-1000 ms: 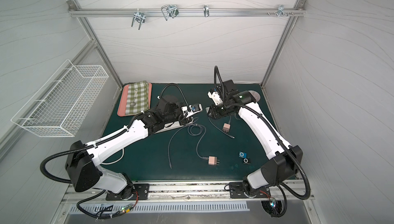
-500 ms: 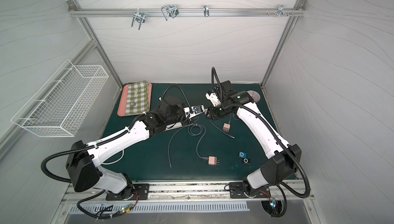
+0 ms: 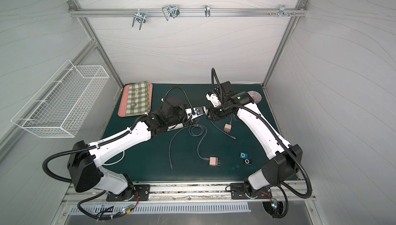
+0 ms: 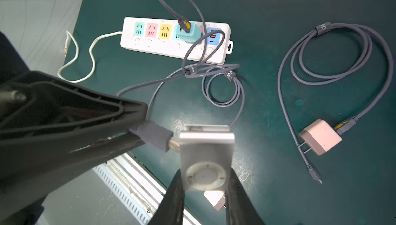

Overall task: Charge mp3
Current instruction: Insert the charging cable into the MP3 player.

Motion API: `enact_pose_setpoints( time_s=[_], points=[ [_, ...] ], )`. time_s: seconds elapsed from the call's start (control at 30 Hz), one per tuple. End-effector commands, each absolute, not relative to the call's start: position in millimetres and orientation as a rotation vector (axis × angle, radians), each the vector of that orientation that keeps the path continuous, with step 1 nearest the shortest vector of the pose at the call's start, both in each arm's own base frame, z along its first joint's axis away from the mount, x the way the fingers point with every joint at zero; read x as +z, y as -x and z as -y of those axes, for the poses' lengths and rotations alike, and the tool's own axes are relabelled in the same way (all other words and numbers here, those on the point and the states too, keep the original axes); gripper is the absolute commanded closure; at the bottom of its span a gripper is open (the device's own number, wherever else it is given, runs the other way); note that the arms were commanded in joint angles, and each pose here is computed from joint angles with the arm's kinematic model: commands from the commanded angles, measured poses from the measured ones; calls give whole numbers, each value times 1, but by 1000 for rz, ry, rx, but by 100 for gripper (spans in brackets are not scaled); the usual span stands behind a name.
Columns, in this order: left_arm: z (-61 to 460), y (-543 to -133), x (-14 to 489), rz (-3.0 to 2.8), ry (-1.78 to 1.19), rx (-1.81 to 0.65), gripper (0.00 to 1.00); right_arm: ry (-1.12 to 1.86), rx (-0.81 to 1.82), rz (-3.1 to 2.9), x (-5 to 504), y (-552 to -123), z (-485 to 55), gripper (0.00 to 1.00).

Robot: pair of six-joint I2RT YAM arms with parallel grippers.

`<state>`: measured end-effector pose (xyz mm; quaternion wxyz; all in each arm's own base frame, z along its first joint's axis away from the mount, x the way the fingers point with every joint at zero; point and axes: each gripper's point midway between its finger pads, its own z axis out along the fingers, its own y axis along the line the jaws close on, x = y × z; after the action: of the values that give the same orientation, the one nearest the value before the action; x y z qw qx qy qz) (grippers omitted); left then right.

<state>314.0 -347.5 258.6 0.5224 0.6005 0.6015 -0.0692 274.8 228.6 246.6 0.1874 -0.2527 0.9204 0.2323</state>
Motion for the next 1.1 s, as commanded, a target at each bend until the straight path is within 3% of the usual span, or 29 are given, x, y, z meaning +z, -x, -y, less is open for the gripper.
enact_pose_setpoints(
  time_s=[0.0, 0.4, 1.07],
  points=[
    [360, -324, 291, -1357, -1384, -137, 100, 781, 646, -2606, 243, -264, -239, 75],
    [362, -327, 290, -1364, -1387, -83, 100, 727, 484, -2606, 245, -273, -231, 74],
    [376, -322, 295, -1361, -1376, -150, 100, 593, 643, -2586, 253, -276, -252, 74]
  ],
)
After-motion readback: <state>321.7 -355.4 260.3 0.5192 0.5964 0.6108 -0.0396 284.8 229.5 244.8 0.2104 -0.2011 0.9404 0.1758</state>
